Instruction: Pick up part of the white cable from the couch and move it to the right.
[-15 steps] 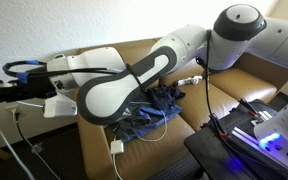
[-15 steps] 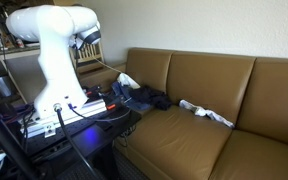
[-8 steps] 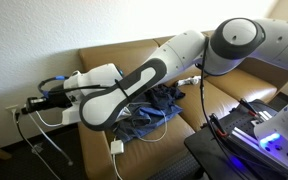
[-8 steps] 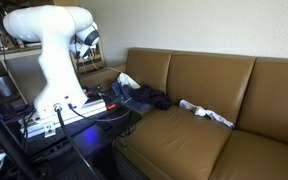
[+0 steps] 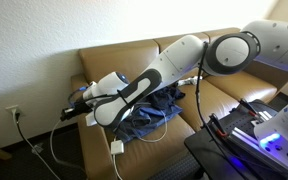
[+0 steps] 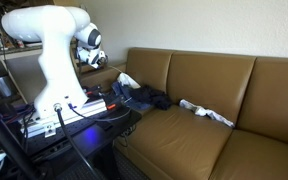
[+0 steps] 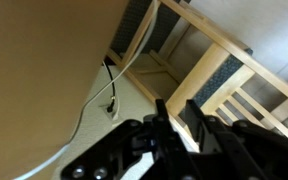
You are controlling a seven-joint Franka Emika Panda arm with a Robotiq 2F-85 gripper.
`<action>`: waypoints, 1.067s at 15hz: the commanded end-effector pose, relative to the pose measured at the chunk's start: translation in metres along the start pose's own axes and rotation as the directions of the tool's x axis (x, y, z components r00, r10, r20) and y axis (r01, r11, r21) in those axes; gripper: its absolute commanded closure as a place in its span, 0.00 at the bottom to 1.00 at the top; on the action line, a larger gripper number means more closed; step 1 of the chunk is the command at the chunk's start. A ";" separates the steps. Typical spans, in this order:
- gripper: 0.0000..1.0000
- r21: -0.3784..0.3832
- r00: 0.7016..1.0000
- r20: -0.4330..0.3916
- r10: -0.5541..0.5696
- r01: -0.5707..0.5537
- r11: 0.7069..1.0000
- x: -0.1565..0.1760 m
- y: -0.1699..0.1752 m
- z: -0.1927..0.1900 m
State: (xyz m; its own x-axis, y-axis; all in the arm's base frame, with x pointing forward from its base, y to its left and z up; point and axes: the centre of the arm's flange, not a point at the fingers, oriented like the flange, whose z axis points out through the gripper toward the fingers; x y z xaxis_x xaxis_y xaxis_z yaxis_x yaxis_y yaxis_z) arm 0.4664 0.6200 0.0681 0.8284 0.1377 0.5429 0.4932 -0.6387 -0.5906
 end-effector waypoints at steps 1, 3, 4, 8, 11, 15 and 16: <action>0.42 -0.012 0.987 0.159 -0.032 0.035 0.999 0.008 0.031 0.061; 0.27 -0.057 0.967 0.213 -0.140 0.156 0.986 0.012 0.030 0.059; 0.21 -0.075 0.957 0.228 -0.182 0.203 0.976 0.018 0.031 0.057; 0.00 -0.184 0.932 0.152 -0.330 0.355 0.917 0.069 0.038 0.030; 0.00 -0.282 0.928 -0.014 -0.371 0.353 0.892 0.116 0.047 -0.008; 0.00 -0.324 0.928 -0.095 -0.360 0.313 0.893 0.138 0.057 -0.046; 0.00 -0.344 0.927 -0.129 -0.351 0.290 0.893 0.147 0.063 -0.053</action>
State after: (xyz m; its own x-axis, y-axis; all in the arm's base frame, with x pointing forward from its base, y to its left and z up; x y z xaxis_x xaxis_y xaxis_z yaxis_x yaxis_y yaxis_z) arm 0.6059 0.5590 0.1427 0.5608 0.2527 0.7885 0.5882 -0.7918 -0.1646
